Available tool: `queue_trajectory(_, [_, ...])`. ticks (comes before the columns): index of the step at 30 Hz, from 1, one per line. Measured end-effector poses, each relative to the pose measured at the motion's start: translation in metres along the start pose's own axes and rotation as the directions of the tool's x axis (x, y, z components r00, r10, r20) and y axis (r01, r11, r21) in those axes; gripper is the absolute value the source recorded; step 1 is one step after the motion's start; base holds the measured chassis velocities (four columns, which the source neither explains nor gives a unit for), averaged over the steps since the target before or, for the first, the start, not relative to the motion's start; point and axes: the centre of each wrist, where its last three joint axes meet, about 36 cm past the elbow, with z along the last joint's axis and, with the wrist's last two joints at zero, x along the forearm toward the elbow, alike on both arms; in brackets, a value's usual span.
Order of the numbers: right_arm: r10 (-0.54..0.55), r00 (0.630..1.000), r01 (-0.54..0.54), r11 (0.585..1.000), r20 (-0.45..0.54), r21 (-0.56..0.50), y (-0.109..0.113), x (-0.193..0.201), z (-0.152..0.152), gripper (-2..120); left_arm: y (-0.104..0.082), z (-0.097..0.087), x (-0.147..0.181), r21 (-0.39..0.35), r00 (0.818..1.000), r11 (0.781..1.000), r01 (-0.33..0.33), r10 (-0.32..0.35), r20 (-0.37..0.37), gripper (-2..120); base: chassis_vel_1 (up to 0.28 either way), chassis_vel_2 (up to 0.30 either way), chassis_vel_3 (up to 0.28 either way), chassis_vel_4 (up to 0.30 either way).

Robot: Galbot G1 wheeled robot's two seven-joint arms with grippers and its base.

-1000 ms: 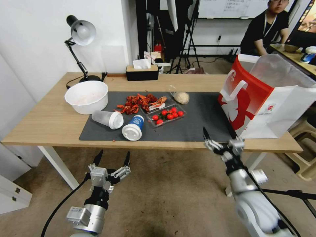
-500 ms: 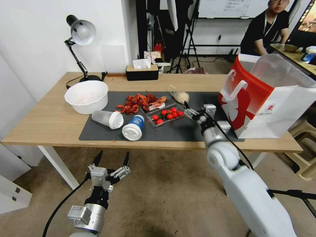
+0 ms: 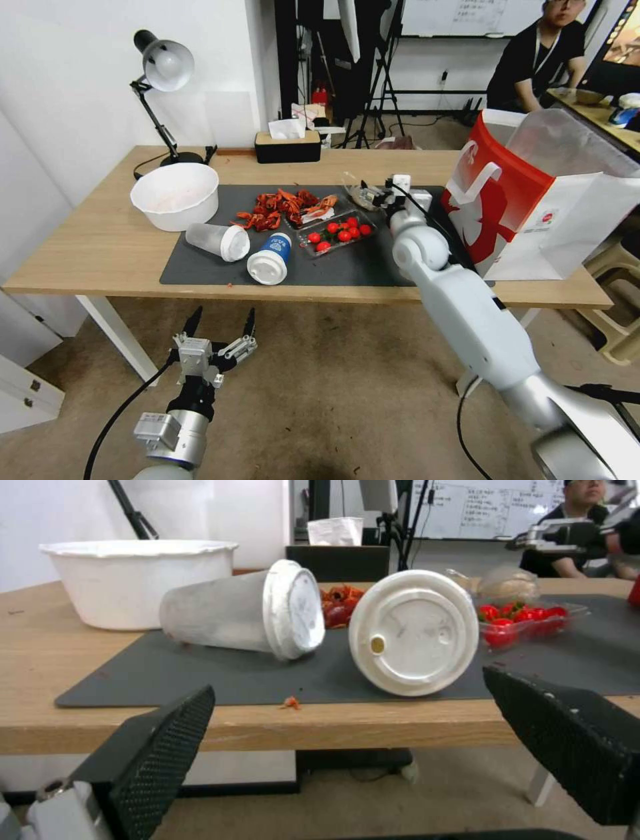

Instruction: Pick up the trash from the table and place it into the takeout bag.

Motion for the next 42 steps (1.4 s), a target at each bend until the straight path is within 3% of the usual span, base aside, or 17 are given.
queue_trajectory(9, [0.073, 0.994, -0.071, 0.997, -0.083, 0.030, 0.024, -0.029, -0.026, 100, 0.004, 0.001, -0.001, 0.000, 1.000, 1.000, 0.000, 0.000, -0.003, 100, 0.000, 0.000, 0.000, 0.000])
queue_trajectory(26, [0.154, 0.960, -0.158, 0.987, -0.233, -0.001, 0.034, -0.043, -0.027, 99, 0.008, 0.003, -0.003, 0.002, 1.000, 1.000, 0.002, -0.002, -0.004, 100, 0.000, 0.000, 0.000, 0.000])
queue_trajectory(29, [0.158, 0.957, -0.166, 0.986, -0.243, -0.013, 0.034, -0.044, -0.026, 88, 0.008, 0.003, -0.003, 0.003, 1.000, 1.000, 0.003, -0.003, -0.005, 100, 0.000, 0.000, 0.000, 0.000])
queue_trajectory(31, [0.158, 0.956, -0.167, 0.986, -0.245, -0.014, 0.034, -0.044, -0.026, 86, 0.008, 0.003, -0.003, 0.003, 1.000, 1.000, 0.003, -0.003, -0.005, 100, 0.000, 0.000, 0.000, 0.000])
queue_trajectory(42, [0.155, 0.951, -0.175, 0.983, -0.269, -0.052, 0.024, -0.037, -0.023, 39, 0.008, 0.003, -0.003, 0.004, 1.000, 1.000, 0.003, -0.003, 0.001, 100, 0.000, 0.000, 0.000, 0.000])
